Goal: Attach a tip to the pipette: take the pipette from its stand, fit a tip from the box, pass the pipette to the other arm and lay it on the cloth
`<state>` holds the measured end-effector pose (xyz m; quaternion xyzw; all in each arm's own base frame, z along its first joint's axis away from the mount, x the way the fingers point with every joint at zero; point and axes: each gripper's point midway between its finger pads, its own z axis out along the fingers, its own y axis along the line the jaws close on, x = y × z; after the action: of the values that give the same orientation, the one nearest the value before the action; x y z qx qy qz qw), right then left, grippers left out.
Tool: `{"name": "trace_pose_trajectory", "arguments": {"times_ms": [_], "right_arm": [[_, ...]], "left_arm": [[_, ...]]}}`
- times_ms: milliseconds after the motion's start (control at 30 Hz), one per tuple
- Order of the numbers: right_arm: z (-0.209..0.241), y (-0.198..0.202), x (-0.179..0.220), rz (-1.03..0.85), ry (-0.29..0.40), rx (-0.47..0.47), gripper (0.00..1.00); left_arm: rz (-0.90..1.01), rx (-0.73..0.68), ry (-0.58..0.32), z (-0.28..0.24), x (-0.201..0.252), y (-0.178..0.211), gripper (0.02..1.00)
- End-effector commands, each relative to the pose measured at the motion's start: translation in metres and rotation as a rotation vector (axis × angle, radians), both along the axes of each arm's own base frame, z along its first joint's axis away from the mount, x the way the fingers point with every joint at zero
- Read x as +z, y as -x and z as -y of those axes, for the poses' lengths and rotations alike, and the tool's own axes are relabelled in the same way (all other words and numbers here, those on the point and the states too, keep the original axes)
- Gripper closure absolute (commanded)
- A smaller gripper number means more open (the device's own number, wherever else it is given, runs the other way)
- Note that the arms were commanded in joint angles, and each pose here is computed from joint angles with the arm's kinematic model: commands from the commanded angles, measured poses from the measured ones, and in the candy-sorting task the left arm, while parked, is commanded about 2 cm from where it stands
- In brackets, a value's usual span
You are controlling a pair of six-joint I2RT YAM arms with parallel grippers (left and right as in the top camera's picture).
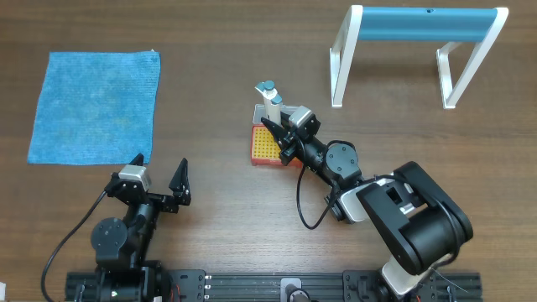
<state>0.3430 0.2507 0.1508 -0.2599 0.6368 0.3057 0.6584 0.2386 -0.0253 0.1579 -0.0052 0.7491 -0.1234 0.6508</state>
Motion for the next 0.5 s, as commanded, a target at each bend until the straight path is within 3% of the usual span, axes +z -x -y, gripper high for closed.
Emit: {"name": "trace_pose_trajectory", "arguments": {"times_ms": [33,333,500], "right_arm": [[0.001,-0.001,0.045,0.085,-0.053,0.003,0.925],[0.004,0.004,0.098,0.184,-0.108,0.005,0.925],[0.000,0.018,0.114,0.116,-0.065,0.056,0.925]], "left_arm": [[0.002,0.007,0.001,-0.001,-0.001,0.000,0.053],[0.002,0.007,0.001,-0.001,-0.001,0.000,0.053],[0.002,0.007,0.001,-0.001,-0.001,0.000,0.053]]}}
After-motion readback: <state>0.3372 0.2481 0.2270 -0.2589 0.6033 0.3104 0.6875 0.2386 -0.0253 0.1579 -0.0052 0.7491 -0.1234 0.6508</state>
